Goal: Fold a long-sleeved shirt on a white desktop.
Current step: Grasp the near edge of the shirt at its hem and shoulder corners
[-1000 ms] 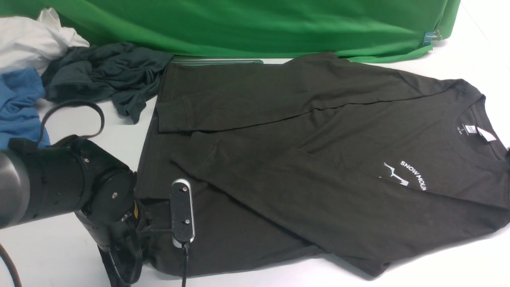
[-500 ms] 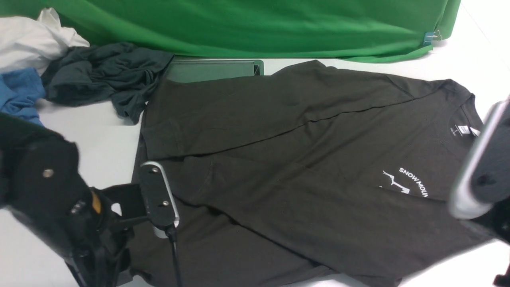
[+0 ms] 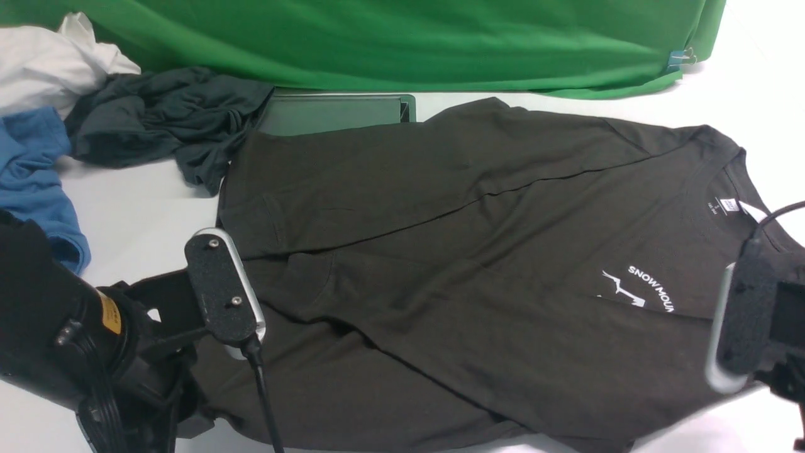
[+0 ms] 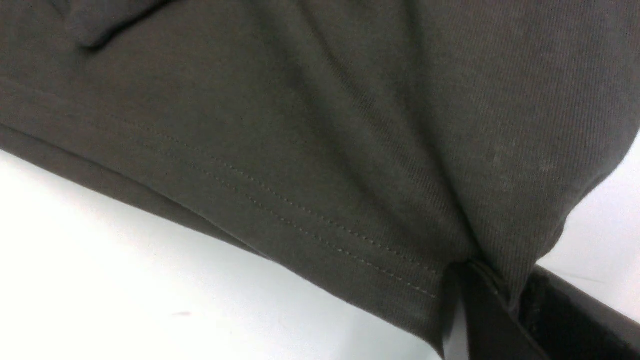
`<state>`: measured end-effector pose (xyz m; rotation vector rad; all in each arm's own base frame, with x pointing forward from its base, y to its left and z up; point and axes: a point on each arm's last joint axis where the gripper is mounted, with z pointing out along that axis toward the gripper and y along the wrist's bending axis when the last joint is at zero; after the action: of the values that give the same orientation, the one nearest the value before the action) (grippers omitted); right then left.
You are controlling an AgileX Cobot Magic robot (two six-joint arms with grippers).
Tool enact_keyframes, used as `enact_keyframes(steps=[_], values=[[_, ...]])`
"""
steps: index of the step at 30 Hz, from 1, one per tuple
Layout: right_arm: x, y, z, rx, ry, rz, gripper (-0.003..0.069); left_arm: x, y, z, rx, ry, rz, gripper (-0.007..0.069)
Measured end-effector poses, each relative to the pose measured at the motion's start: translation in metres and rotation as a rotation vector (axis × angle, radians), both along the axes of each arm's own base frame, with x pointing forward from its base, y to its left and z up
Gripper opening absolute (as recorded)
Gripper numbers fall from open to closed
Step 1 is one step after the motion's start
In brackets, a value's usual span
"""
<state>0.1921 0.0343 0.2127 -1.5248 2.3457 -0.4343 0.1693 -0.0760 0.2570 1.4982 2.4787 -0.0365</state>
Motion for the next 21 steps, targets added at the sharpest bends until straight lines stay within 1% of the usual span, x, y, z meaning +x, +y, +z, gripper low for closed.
enact_keyframes(steps=[2,4,6,8,11,14,16,21], values=[[0.006,-0.004,-0.011,0.022,0.011,-0.016,0.0331,0.000,0.000,0.000,-0.005,0.000,0.003,0.0060],[0.011,-0.006,-0.025,0.021,0.050,-0.014,0.0402,0.000,-0.001,0.000,-0.011,-0.005,0.004,0.0060],[0.013,-0.007,-0.041,-0.004,0.119,0.014,0.0479,0.001,-0.001,0.000,-0.012,-0.009,0.004,0.0060],[0.014,-0.008,-0.053,-0.036,0.159,0.051,0.0524,0.001,-0.001,0.000,-0.013,-0.010,0.004,0.0060],[0.019,-0.009,-0.063,-0.082,0.173,0.109,0.0521,0.001,-0.001,0.000,-0.013,-0.011,0.004,0.0060],[0.025,-0.009,-0.066,-0.109,0.156,0.156,0.0490,0.001,-0.001,0.000,-0.013,-0.016,0.004,0.0060],[0.033,-0.008,-0.069,-0.134,0.120,0.216,0.0461,0.002,-0.001,0.001,-0.014,-0.022,0.004,0.0060],[0.040,-0.006,-0.070,-0.143,0.071,0.275,0.0439,0.002,-0.001,0.001,-0.014,-0.022,0.004,0.0060]])
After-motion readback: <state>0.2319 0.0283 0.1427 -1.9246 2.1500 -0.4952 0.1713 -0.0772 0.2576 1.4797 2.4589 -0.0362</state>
